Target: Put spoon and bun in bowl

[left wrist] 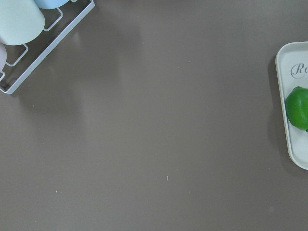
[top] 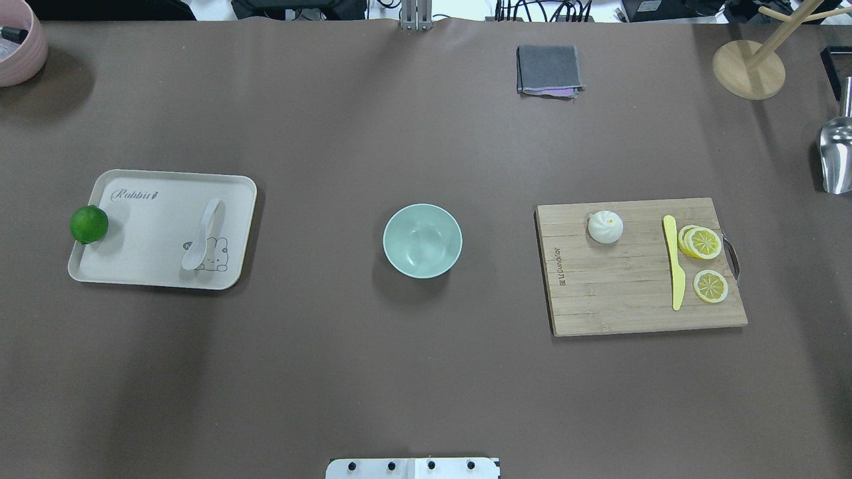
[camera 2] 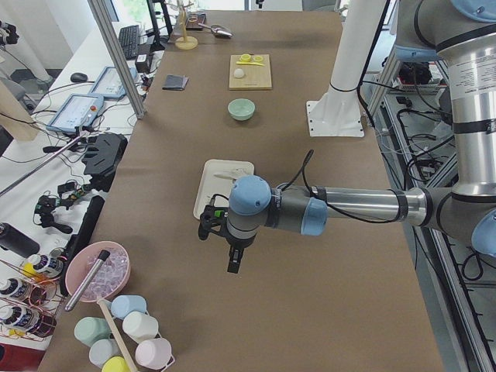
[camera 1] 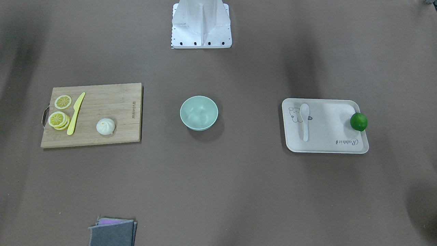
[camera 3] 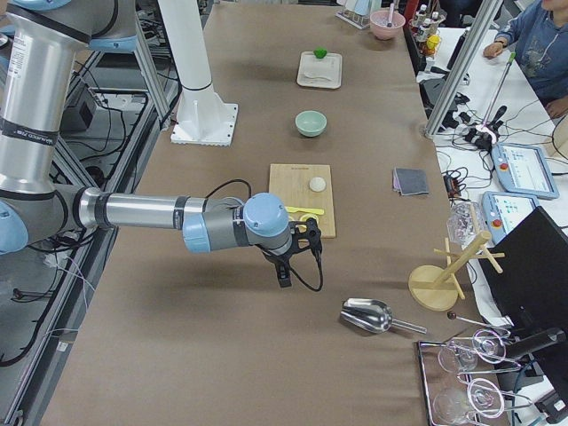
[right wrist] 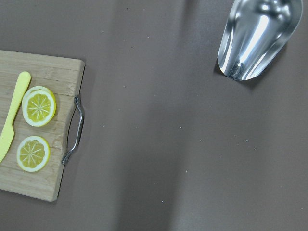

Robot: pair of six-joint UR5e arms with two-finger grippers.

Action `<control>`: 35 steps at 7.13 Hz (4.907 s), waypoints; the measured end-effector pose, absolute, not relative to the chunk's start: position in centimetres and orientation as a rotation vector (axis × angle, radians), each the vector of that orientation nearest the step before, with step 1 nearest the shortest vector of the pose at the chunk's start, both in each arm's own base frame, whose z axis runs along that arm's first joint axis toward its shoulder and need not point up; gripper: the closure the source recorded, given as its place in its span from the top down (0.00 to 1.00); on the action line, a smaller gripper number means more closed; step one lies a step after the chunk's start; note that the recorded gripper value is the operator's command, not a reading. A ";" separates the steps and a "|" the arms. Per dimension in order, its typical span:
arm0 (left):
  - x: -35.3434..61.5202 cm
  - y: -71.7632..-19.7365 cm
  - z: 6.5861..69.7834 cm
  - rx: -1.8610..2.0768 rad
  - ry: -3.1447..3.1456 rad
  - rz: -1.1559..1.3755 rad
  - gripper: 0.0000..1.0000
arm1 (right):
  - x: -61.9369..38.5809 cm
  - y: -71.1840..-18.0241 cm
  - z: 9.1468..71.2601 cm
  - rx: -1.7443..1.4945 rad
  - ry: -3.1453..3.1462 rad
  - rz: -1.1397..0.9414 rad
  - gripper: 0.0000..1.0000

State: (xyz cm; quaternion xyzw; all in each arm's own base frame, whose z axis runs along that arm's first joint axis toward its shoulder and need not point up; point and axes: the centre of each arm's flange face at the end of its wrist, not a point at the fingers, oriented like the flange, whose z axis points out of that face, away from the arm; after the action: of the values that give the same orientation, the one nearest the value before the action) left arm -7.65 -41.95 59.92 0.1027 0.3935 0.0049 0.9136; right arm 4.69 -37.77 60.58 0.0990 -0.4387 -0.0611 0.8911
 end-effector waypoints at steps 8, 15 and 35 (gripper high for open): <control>15.9 -51.5 47.5 0.134 0.853 -0.026 0.96 | -13.9 -47.1 46.0 0.158 -0.980 -0.109 1.00; 38.4 -52.7 42.6 0.076 0.786 0.015 0.66 | -26.9 -48.3 40.0 0.166 -0.947 -0.157 0.99; 56.5 -47.2 17.5 0.169 1.135 -0.205 0.84 | -36.5 -49.8 42.7 0.171 -0.828 -0.209 0.97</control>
State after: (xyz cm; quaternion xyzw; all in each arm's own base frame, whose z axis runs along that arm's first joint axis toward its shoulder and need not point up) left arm 56.48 -47.25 17.55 0.0800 0.5358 -0.0970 0.8349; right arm -36.54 -49.79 42.68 0.0826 -0.4013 -0.1013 0.9066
